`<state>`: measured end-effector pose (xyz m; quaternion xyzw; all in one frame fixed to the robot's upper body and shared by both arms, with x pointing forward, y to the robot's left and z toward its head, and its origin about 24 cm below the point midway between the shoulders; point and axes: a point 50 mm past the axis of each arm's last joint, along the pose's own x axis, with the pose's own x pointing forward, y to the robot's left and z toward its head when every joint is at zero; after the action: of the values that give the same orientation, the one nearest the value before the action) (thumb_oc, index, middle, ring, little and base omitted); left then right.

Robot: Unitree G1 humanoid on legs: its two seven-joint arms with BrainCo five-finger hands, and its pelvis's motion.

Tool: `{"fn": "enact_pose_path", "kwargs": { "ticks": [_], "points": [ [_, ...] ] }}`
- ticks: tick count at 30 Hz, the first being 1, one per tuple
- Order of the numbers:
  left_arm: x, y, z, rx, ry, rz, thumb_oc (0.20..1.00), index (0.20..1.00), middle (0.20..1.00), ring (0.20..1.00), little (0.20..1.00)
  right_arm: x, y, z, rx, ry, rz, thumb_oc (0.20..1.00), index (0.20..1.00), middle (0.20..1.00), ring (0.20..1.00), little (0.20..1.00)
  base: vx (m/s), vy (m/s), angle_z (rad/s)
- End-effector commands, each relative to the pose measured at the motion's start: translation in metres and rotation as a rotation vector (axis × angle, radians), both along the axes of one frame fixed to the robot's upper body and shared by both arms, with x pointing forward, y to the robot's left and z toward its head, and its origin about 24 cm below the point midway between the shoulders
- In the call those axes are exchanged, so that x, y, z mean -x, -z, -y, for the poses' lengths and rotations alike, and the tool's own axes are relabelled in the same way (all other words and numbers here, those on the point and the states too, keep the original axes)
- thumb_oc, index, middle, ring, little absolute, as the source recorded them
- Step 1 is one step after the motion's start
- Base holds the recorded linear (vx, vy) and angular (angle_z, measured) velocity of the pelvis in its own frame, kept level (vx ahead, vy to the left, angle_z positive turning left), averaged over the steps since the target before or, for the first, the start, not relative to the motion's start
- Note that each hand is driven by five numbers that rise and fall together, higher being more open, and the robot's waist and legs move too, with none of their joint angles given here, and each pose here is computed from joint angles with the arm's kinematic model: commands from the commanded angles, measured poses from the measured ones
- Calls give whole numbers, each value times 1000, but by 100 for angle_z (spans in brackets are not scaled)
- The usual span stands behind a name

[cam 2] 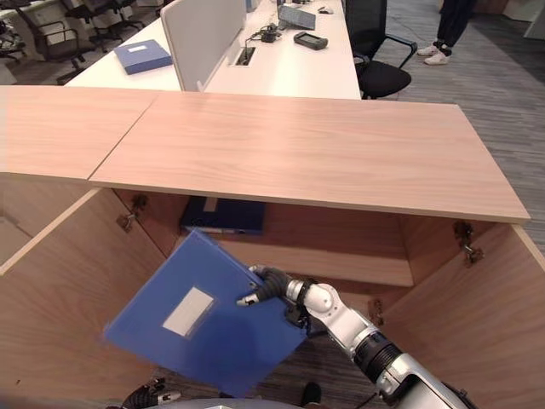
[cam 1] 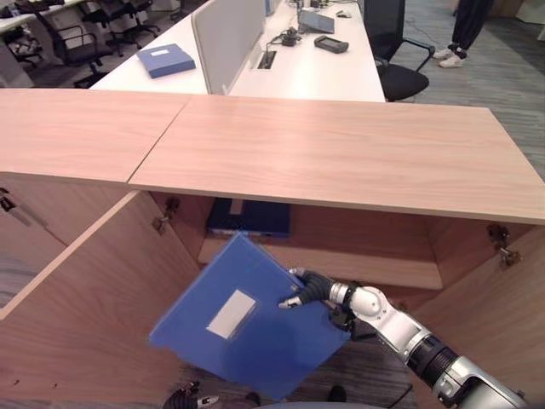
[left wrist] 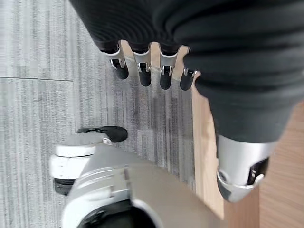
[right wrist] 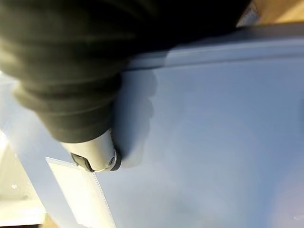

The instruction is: Put the empty folder in the office cabinet

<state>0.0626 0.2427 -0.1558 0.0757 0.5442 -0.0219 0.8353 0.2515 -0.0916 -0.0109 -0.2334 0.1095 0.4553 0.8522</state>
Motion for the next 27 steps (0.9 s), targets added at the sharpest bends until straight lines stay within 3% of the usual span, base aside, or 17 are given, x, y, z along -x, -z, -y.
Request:
{"fn": "enact_pose_path", "kwargs": {
  "ticks": [1, 6, 10, 18, 27],
  "points": [
    [-21, -3, -6, -60, 106, 8, 1000, 1000, 1000, 1000, 1000, -17, -24, -28, -70, -57, 91, 200, 200, 200, 200, 200, -3, -4, 11],
    [-27, -4, -4, -68, 136, 25, 1000, 1000, 1000, 1000, 1000, -16, -4, -25, -81, 33, -10, 200, 200, 200, 200, 200, 3, 1, 11],
    [-29, -4, -1, -75, 170, 27, 1000, 1000, 1000, 1000, 1000, -14, 18, -15, -160, 205, -163, 200, 200, 200, 200, 200, 1, 5, 2],
    [-20, -1, 5, -52, 156, 7, 1000, 1000, 1000, 1000, 1000, -17, 51, 25, -582, 835, -481, 200, 200, 200, 200, 200, 2, 7, 6],
    [-14, 1, 7, -44, 107, -1, 1000, 1000, 1000, 1000, 1000, -35, 40, 72, -990, 1248, -468, 200, 200, 200, 200, 200, 0, 0, 0]
  ]
}}
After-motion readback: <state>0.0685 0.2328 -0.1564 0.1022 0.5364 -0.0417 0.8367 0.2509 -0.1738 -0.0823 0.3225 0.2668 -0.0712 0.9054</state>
